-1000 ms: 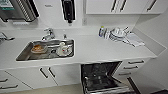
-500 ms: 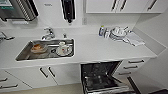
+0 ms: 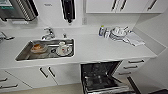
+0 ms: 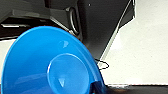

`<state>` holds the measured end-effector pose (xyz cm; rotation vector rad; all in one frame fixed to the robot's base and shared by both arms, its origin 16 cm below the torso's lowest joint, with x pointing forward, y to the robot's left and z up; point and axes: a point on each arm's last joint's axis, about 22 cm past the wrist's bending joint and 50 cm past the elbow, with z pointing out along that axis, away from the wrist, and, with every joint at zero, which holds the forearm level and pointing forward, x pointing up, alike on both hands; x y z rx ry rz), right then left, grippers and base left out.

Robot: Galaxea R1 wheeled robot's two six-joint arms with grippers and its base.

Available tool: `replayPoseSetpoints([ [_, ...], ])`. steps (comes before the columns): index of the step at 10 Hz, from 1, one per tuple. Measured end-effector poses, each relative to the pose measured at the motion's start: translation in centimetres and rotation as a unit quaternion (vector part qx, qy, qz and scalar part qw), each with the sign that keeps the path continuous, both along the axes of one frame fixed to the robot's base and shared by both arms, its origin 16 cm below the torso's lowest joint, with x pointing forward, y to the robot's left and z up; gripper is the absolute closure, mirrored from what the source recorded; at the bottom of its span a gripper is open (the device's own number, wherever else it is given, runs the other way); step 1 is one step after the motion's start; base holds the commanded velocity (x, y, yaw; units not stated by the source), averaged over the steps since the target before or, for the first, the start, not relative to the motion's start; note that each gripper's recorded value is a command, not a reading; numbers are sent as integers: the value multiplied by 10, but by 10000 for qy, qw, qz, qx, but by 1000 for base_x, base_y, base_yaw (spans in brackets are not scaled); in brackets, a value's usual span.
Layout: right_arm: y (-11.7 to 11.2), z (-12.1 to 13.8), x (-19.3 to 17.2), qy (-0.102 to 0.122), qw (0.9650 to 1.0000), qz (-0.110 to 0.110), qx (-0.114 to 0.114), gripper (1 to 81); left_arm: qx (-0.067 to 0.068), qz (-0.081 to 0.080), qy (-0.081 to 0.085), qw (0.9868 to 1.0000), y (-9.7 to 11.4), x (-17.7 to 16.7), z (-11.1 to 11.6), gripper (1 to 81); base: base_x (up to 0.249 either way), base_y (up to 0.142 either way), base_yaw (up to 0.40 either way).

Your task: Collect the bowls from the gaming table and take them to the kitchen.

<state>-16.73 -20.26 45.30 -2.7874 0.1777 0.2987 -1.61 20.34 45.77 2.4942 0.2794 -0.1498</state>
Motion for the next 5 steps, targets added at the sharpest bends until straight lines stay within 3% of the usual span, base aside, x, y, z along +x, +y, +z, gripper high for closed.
replayPoseSetpoints([
  [2, -1, 0, -1, 7, 10000, -6, -4, 811, 123, 50, -150, 9998, 63, 35, 15, 811, 0, 0, 0],
  [3, -1, 0, 0, 0, 10000, -10, -7, 811, 212, 61, -112, 9997, 93, 36, 27, 811, 0, 0, 0],
  [5, -1, -1, 3, -9, 10000, -21, -14, 811, 160, 136, -128, 9997, 114, 51, 47, 811, 0, 0, 0],
])
